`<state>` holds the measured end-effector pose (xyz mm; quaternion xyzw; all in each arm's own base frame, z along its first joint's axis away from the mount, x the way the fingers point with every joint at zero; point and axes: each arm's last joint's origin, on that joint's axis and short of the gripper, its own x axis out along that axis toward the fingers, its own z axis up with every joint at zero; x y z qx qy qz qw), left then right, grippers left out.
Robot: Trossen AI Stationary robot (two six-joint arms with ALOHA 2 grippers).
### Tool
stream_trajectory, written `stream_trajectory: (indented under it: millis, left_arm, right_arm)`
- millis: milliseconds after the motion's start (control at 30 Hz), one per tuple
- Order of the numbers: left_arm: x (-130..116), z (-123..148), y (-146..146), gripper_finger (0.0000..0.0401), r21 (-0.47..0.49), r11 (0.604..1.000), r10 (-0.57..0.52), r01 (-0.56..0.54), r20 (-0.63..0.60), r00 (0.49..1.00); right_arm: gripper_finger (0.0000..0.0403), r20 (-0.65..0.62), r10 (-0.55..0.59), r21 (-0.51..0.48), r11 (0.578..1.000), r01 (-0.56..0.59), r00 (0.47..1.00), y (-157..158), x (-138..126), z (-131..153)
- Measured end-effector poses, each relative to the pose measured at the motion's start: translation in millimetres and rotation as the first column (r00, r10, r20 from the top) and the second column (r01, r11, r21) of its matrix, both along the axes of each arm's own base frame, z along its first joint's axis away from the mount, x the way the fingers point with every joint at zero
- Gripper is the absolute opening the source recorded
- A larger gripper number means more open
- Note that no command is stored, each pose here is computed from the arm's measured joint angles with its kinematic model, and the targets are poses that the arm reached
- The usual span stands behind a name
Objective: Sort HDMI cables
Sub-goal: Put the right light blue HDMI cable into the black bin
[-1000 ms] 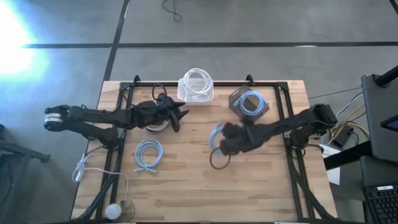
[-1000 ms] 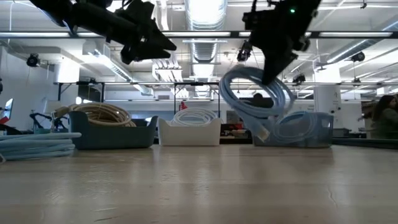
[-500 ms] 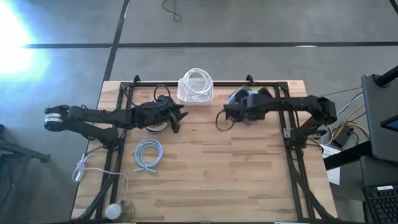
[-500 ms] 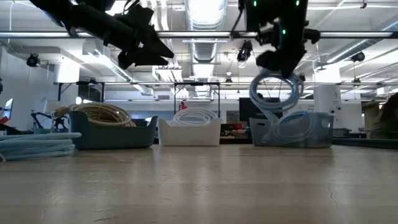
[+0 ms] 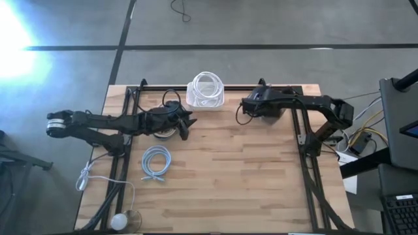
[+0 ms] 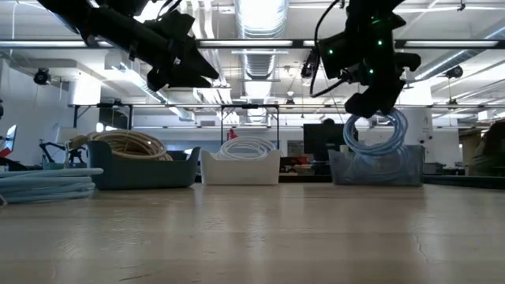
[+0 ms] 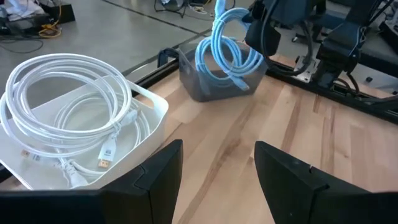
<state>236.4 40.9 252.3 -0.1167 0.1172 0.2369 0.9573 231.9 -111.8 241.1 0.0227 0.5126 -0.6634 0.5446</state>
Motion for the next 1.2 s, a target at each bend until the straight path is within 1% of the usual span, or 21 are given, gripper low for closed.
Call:
stream_trajectory:
  millis: [167,300,400,500,600,800,1000,1200]
  left_arm:
    - [0,0,0,0.0204,0.000,1.000,0.000,0.000,0.001,1.000]
    - [0,0,0,0.0204,0.000,1.000,0.000,0.000,0.001,1.000]
    - [0,0,0,0.0204,0.000,1.000,0.000,0.000,0.001,1.000]
    - [0,0,0,0.0204,0.000,1.000,0.000,0.000,0.001,1.000]
    - [0,0,0,0.0204,0.000,1.000,0.000,0.000,-0.002,1.000]
    - [-1,-2,0,0.0204,-0.005,1.000,0.001,-0.001,-0.024,1.000]
    - [-1,-2,0,0.0204,-0.004,1.000,0.001,-0.001,-0.026,1.000]
    - [-1,-2,0,0.0204,-0.004,1.000,0.001,-0.001,-0.026,1.000]
  right_arm:
    - [0.0023,-0.011,0.057,-0.009,0.998,-0.057,0.998,-1,7,14]
    - [0.0023,-0.014,0.104,-0.033,0.994,-0.105,0.994,-3,12,33]
    - [0.0023,-0.029,0.132,-0.028,0.991,-0.132,0.991,-5,14,47]
    - [0.0023,-0.060,0.137,-0.054,0.989,-0.140,0.989,-7,13,55]
    - [0.0023,-0.079,0.120,-0.086,0.988,-0.126,0.990,-9,11,57]
    - [0.0023,-0.126,0.066,-0.065,0.995,-0.074,0.990,-18,0,39]
    - [0.0023,-0.111,-0.055,-0.075,0.996,0.047,0.992,-23,-16,10]
    - [0.0023,-0.106,-0.087,-0.076,0.994,0.079,0.991,-19,-24,-13]
